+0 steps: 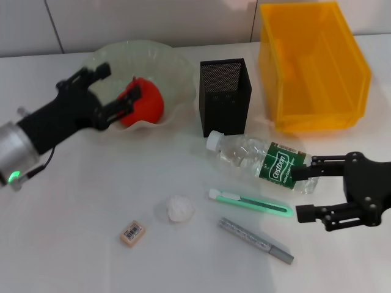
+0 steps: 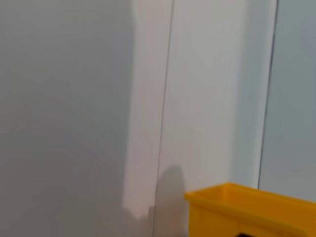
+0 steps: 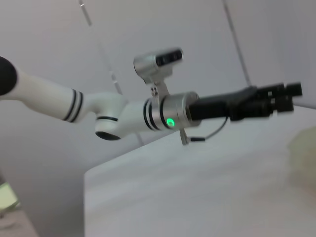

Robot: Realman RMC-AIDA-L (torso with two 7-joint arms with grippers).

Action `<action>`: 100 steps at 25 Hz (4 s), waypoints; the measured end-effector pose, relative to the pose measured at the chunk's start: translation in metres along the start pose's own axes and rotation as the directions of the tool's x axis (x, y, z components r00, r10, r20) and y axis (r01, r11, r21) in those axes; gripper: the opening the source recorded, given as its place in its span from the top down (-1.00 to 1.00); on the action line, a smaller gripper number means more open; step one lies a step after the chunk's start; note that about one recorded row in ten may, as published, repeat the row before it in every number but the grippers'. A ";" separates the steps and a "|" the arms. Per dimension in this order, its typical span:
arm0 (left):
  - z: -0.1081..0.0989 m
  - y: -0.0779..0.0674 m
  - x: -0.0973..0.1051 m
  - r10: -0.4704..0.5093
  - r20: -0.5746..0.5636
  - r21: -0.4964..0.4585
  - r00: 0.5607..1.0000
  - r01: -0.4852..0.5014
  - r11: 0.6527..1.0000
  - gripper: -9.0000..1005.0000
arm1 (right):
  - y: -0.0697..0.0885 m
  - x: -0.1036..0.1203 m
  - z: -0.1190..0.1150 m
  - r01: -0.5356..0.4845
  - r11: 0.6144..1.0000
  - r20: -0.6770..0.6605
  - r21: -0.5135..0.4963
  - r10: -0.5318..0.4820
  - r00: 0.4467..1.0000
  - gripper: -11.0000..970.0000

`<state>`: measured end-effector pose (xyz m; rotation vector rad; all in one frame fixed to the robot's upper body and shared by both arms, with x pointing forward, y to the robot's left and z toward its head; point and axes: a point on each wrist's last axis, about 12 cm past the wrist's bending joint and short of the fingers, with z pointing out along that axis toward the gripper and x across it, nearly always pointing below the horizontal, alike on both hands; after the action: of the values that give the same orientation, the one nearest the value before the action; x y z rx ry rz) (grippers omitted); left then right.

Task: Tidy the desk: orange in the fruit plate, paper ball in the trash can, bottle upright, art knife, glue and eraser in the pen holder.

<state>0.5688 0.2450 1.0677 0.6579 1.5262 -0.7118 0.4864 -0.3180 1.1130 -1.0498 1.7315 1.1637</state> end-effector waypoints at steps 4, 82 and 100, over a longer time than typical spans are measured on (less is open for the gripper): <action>-0.035 -0.010 0.017 0.007 -0.017 0.014 1.000 -0.007 1.000 -0.62 | 0.003 -0.029 -0.010 0.040 0.999 -0.095 -0.022 -0.042 0.995 -0.63; -0.033 -0.012 0.031 -0.021 -0.142 0.018 0.990 0.024 1.000 -0.63 | -0.002 -0.105 0.257 0.198 0.970 -0.808 0.138 -0.005 0.589 -0.41; -0.031 -0.013 0.031 -0.017 -0.147 0.028 0.989 0.021 0.999 -0.63 | -0.005 -0.104 0.259 0.209 0.968 -0.812 0.142 -0.007 0.584 0.20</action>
<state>0.5366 0.2596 1.0390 0.7321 1.6617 -0.7140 0.5681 -0.0523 1.1358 -1.6734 2.3639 0.3458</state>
